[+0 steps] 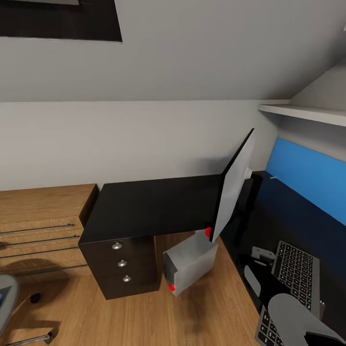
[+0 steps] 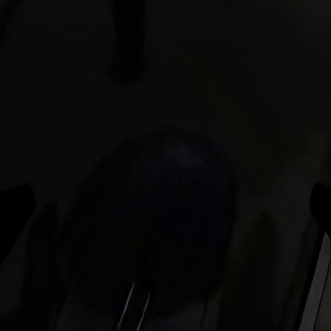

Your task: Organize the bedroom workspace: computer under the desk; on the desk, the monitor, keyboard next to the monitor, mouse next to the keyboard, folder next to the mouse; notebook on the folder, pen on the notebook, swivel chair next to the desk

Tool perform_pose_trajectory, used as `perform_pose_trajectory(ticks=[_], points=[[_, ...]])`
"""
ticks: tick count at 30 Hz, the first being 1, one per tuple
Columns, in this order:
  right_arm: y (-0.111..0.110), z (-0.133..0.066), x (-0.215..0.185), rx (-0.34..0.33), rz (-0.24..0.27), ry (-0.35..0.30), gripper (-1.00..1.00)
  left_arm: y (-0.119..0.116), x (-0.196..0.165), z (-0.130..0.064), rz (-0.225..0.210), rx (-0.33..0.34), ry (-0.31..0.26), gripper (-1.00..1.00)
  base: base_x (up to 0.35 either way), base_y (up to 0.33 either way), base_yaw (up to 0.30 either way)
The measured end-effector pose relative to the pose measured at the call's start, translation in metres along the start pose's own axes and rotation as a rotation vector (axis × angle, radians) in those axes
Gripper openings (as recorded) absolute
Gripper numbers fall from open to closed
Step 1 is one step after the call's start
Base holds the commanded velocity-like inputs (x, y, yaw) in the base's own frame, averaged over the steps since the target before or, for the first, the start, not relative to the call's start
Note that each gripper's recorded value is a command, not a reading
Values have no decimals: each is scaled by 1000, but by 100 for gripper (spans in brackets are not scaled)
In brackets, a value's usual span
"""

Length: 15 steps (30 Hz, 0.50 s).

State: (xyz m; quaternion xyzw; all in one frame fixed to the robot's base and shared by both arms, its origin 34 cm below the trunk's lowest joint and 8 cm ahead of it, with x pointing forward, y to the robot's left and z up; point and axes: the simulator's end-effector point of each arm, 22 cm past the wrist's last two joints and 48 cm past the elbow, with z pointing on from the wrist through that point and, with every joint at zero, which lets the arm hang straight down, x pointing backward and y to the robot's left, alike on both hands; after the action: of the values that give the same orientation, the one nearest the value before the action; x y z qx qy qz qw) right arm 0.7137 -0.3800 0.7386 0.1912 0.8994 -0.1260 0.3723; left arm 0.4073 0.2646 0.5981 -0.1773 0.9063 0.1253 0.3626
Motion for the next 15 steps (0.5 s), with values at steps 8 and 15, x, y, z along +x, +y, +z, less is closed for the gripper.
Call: perform_pose_trajectory(ticks=[8, 15], points=[[0, 1, 1, 0, 0, 0, 100, 0, 1, 1, 0, 0, -1, 100, 0, 0, 0], [2, 5, 4, -1, 0, -3, 100, -1, 4, 5, 0, 0, -2, 100, 0, 0, 0]])
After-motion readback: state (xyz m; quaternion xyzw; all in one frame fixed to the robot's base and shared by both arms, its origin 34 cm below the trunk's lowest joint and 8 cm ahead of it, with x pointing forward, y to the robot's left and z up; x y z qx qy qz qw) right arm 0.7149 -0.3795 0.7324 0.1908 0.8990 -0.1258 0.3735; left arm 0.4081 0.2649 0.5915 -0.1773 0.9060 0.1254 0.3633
